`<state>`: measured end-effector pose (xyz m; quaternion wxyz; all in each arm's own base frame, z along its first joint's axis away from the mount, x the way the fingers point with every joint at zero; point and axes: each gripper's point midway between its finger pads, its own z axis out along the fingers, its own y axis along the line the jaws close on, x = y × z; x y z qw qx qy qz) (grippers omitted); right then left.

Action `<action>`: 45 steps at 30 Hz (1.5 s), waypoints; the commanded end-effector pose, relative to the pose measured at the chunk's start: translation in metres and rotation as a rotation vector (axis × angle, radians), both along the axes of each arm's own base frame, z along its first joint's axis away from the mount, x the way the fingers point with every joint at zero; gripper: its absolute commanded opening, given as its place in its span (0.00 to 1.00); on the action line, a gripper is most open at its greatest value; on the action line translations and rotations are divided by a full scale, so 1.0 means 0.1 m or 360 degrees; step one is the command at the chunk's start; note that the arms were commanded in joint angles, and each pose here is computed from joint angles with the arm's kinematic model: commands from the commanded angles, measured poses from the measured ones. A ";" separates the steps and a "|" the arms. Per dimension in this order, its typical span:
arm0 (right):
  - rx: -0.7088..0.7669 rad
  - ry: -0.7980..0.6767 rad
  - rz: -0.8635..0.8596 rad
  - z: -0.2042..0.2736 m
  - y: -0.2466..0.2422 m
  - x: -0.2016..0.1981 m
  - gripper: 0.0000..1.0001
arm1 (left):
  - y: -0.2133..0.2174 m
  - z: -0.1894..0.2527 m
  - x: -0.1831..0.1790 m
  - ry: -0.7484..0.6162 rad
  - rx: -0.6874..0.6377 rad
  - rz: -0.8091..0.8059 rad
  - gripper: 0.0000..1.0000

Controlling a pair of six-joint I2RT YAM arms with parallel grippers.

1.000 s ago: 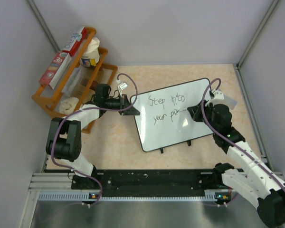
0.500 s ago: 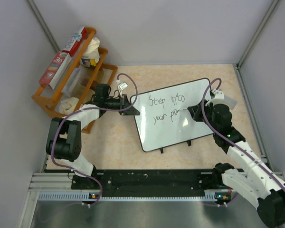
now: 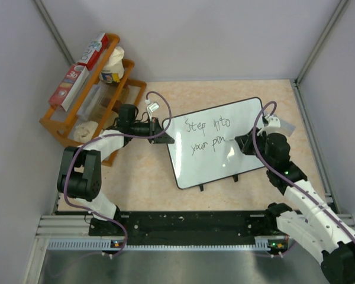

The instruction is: Write a sentence on the whiteboard

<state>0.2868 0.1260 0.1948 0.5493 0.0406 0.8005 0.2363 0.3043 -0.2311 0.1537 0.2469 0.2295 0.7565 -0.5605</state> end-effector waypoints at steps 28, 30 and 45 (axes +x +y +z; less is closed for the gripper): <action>0.0003 -0.0111 -0.0100 0.34 -0.08 0.24 0.00 | 0.00 -0.50 0.05 -0.0233 0.0263 0.0001 0.00; 0.0007 -0.0107 -0.0084 0.33 -0.06 0.25 0.00 | 0.00 -0.49 0.06 -0.0237 0.0262 0.0002 0.00; 0.0108 -0.0214 -0.0052 0.57 -0.05 0.07 0.00 | 0.00 -0.49 0.05 -0.0233 0.0265 0.0003 0.00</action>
